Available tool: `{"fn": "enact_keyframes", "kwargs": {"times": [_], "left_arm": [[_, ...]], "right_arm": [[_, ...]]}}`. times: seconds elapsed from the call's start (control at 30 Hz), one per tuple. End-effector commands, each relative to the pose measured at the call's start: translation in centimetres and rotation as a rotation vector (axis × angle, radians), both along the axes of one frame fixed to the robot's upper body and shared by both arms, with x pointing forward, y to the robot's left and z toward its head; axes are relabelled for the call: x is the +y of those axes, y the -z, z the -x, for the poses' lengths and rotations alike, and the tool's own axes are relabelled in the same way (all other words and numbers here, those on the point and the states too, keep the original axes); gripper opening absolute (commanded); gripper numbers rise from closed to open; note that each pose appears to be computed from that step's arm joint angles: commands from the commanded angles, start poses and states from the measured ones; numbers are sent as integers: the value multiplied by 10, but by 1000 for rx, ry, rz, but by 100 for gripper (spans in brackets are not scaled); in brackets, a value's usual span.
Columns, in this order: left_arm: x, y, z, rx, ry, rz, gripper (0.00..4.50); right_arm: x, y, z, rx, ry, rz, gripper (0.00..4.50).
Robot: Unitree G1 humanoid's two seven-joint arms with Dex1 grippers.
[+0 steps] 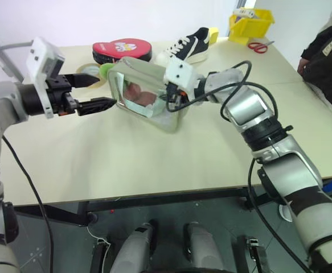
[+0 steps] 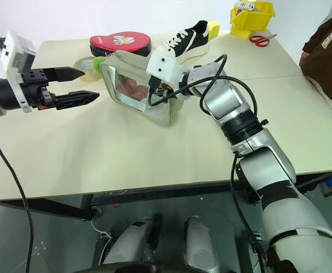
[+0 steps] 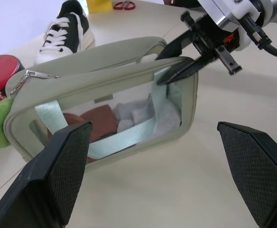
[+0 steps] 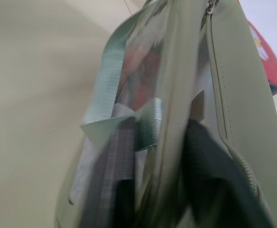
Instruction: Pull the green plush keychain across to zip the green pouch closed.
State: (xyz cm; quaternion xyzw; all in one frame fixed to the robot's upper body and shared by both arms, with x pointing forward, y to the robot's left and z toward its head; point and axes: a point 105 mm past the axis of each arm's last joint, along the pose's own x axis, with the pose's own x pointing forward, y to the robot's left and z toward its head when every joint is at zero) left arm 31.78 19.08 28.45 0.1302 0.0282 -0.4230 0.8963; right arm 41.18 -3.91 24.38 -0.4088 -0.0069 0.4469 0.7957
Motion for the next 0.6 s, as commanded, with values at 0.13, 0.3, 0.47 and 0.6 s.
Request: {"fn": "enact_keyframes", "kwargs": {"times": [0.13, 0.3, 0.47, 0.6], "left_arm": [[-1, -8, 1, -45, 9, 0, 450], [-3, -7, 1, -44, 29, 5, 450], [-8, -5, -3, -38, 38, 20, 450], [-10, -2, -6, -25, 43, 22, 450]], "right_arm": [[-21, -41, 18, -206, -201, 92, 5], [-67, -30, 15, -216, -249, 143, 5], [-100, -14, -1, -149, -137, 116, 5], [-105, -10, 4, -87, -147, 102, 216]]}}
